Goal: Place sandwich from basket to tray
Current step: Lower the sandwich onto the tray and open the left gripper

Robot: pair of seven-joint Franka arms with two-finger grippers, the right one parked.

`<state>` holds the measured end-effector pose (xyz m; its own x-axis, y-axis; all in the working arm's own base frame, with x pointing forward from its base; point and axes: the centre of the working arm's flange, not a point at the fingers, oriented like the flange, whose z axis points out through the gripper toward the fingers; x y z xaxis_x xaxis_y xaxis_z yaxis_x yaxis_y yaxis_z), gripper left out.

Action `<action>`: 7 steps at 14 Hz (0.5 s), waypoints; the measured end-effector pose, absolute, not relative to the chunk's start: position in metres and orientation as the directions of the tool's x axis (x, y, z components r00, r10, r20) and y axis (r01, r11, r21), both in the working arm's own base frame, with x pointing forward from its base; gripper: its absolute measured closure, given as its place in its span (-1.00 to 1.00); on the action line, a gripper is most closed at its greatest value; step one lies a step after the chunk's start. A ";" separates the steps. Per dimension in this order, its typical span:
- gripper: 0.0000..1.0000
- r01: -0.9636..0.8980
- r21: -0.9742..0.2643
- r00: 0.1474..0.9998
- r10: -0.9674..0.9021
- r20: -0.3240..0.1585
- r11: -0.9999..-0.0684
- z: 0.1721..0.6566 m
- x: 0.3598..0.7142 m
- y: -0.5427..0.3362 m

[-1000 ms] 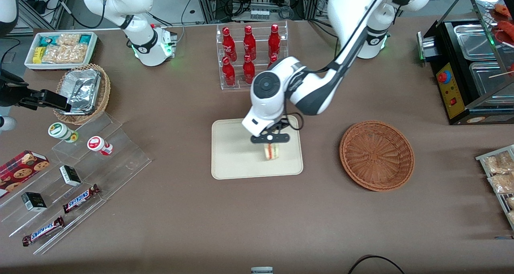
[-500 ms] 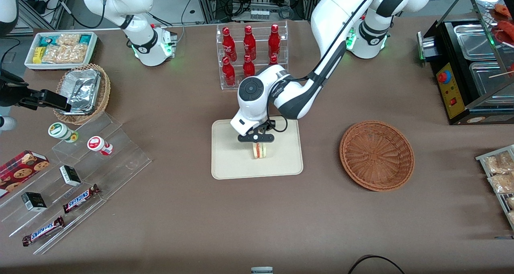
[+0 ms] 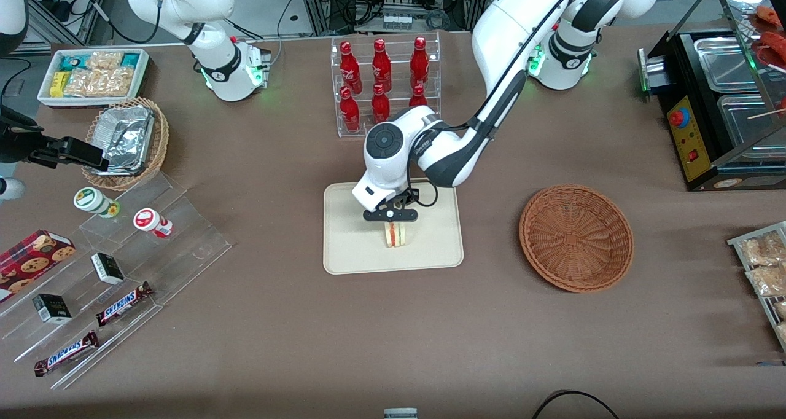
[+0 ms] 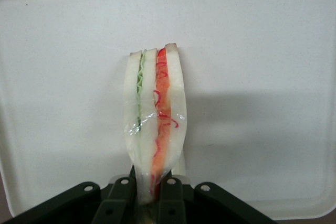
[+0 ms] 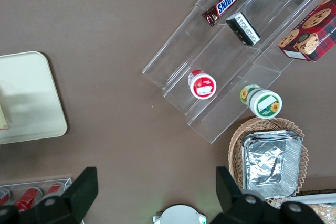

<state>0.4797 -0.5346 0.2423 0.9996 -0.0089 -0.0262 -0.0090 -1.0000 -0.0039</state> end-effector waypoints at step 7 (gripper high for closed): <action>-0.62 0.051 0.030 0.998 0.052 0.024 -0.998 0.275 0.494 -0.536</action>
<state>0.4941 -0.5363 0.2748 0.9984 0.0518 0.0236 0.0511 -0.9983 0.0298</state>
